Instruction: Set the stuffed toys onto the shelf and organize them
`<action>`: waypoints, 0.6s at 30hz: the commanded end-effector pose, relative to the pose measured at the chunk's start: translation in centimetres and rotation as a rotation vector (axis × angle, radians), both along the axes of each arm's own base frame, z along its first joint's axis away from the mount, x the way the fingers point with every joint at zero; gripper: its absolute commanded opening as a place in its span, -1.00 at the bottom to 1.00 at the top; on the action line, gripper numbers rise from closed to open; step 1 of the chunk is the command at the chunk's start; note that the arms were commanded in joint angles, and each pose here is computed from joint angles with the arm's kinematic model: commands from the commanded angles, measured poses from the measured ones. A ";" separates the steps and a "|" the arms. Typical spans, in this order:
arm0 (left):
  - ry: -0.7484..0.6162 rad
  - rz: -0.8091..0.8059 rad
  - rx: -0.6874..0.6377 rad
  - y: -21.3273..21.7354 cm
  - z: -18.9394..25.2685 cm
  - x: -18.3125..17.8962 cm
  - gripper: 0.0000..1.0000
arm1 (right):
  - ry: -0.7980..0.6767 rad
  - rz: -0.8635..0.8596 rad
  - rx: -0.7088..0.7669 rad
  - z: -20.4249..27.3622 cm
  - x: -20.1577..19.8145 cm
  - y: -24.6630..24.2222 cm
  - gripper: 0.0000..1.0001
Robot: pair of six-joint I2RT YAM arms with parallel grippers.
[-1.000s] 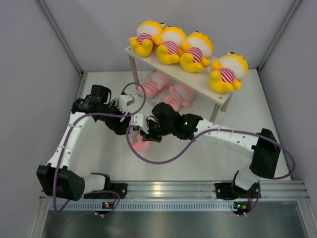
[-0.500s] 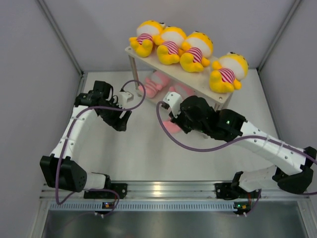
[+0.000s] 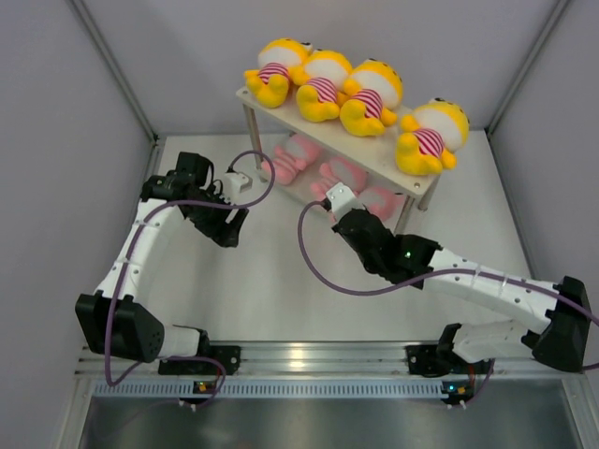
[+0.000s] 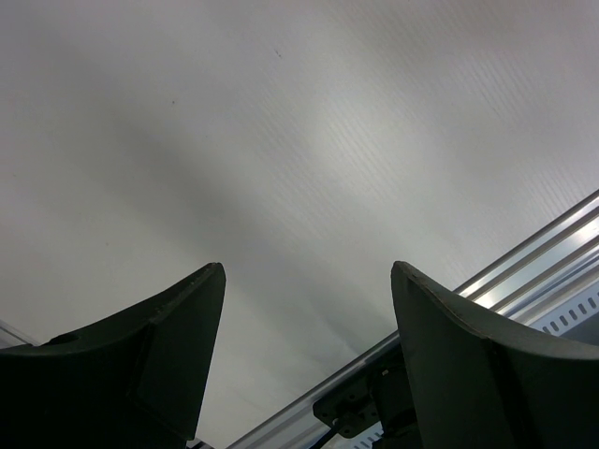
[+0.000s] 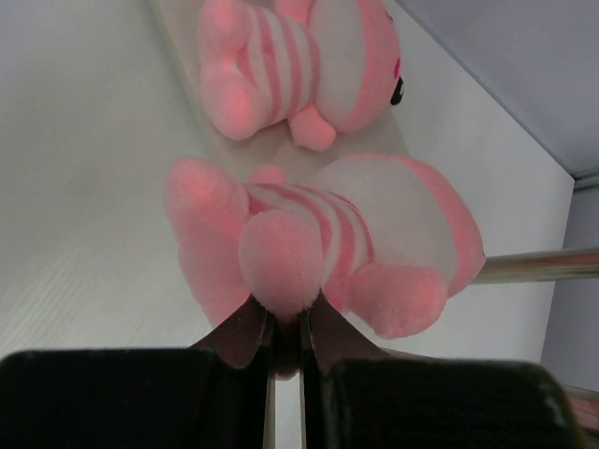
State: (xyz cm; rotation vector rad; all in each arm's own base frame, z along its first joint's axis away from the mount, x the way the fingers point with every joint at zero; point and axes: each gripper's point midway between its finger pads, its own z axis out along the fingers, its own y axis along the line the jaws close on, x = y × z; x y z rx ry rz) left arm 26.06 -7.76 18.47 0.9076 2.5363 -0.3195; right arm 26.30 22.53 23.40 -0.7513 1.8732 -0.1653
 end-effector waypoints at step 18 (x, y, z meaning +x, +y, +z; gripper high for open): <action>-0.036 -0.003 -0.019 -0.1 1.1 -0.2 0.55 | -0.006 0.032 0.267 -6.8 3.8 -1.2 -1.00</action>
